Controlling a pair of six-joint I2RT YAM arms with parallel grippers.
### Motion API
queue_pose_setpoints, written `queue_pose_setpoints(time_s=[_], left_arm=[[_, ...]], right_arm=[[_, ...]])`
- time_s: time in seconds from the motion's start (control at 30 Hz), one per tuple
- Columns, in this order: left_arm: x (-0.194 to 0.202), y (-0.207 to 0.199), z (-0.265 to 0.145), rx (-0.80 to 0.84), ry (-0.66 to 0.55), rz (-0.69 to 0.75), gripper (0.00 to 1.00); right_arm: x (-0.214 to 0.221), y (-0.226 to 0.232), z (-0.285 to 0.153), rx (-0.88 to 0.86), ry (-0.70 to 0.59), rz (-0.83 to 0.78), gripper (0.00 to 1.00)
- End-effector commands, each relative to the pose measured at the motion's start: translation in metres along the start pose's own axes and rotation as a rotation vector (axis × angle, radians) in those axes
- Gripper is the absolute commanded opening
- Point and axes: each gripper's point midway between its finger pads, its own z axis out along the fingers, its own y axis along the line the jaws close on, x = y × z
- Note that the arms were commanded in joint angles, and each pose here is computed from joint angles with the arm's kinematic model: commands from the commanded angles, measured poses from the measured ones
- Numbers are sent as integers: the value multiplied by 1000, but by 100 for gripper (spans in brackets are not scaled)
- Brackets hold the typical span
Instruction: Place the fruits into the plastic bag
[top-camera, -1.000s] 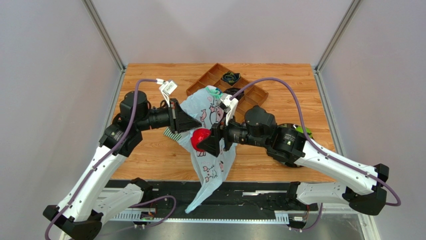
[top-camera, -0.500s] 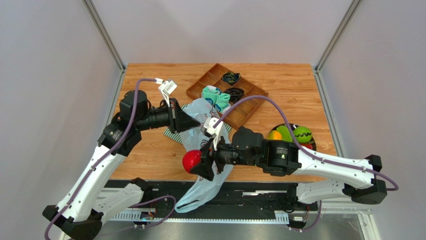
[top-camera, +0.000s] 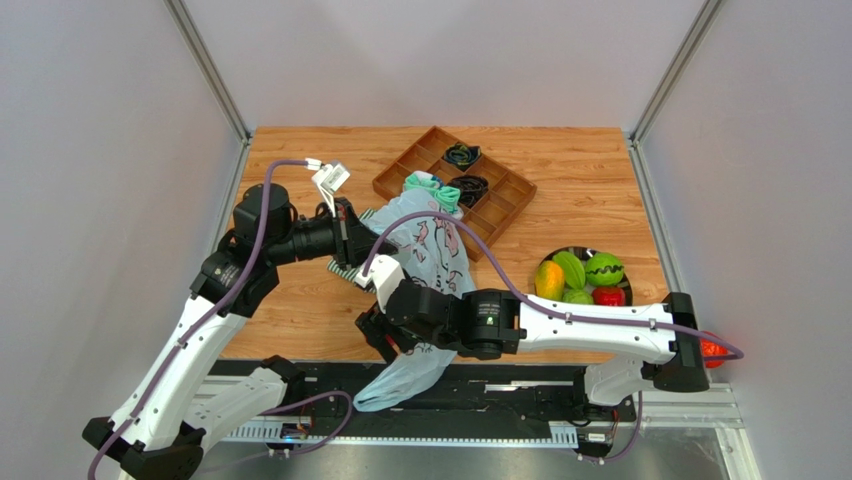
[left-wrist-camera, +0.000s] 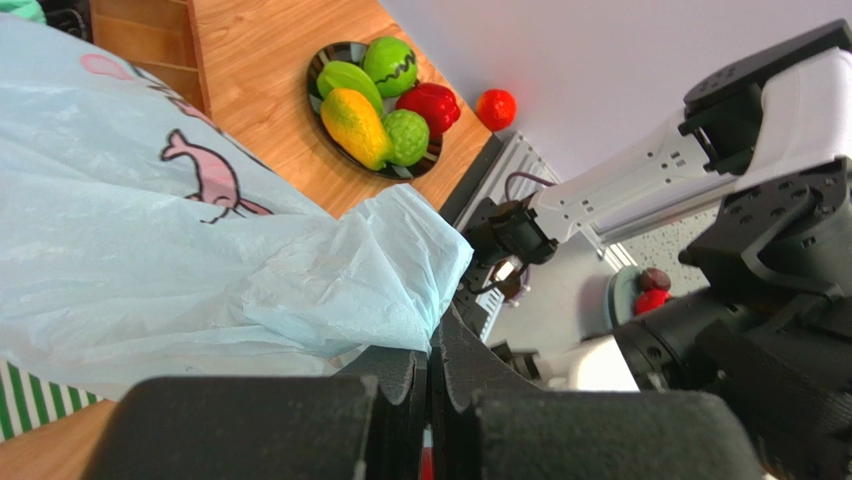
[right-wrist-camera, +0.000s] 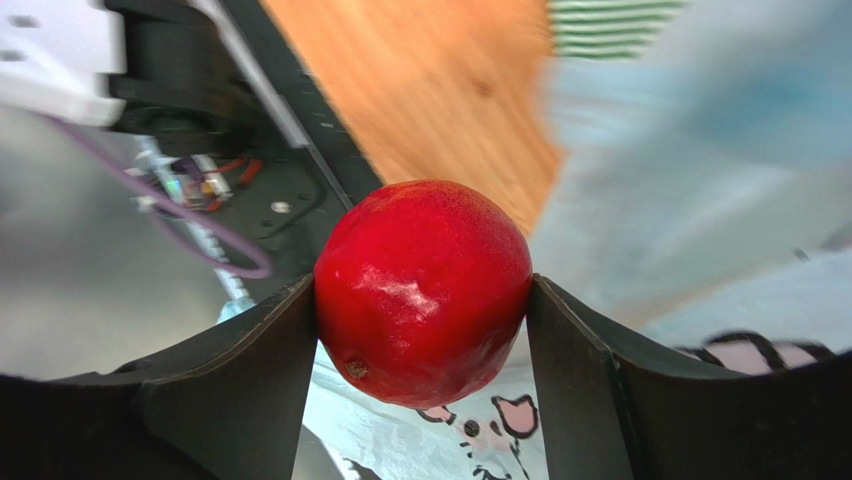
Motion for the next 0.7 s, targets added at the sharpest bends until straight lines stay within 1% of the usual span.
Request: queue_pose_setpoints(time_s=[0.0,0.07,0.1,0.17,0.2,0.23,0.27,0.3,0.33,0.4,0.43,0.5,0.53,0.57,0.63,0.67], left_arm=[[-11,-19,-11,40,-31,84,0],[-11,-18,-12,32,-26,91,0],[-11,-16,-11,27,-24,96,0],[-10,-16,-13,23,-20,100,0],[-9,-16,-12,33,-11,101,0],[-7,-18,-12,46,-4,102,0],[-5,-20,-11,68,7,107,0],[0,-30,-12,133,38,112,0],[1,-36,-12,176,50,120,0],[9,-49,-14,273,101,114,0],[9,-53,-15,304,108,119,0],[14,-60,-17,358,138,99,0],[12,-63,-18,377,129,110,0],[14,-64,-17,389,137,86,0],[13,-71,-18,445,138,93,0],[15,-71,-17,454,149,55,0]], right_arm=[[-11,-53,-41,235,-55,67,13],[-3,-64,-49,260,-59,88,13],[-7,-71,-63,264,-95,112,13],[1,-84,-70,294,-103,145,13],[0,-91,-79,303,-128,168,13],[0,-105,-83,338,-140,190,13],[10,-113,-82,361,-130,198,13],[11,-121,-84,381,-138,211,13],[9,-137,-92,425,-166,237,12],[12,-152,-94,453,-180,253,12],[8,-164,-99,471,-210,278,12],[2,-169,-97,453,-246,294,12],[-2,-176,-98,467,-263,308,11],[-9,-176,-96,463,-292,314,11],[-15,-178,-89,478,-299,295,11],[-24,-176,-85,466,-324,303,11]])
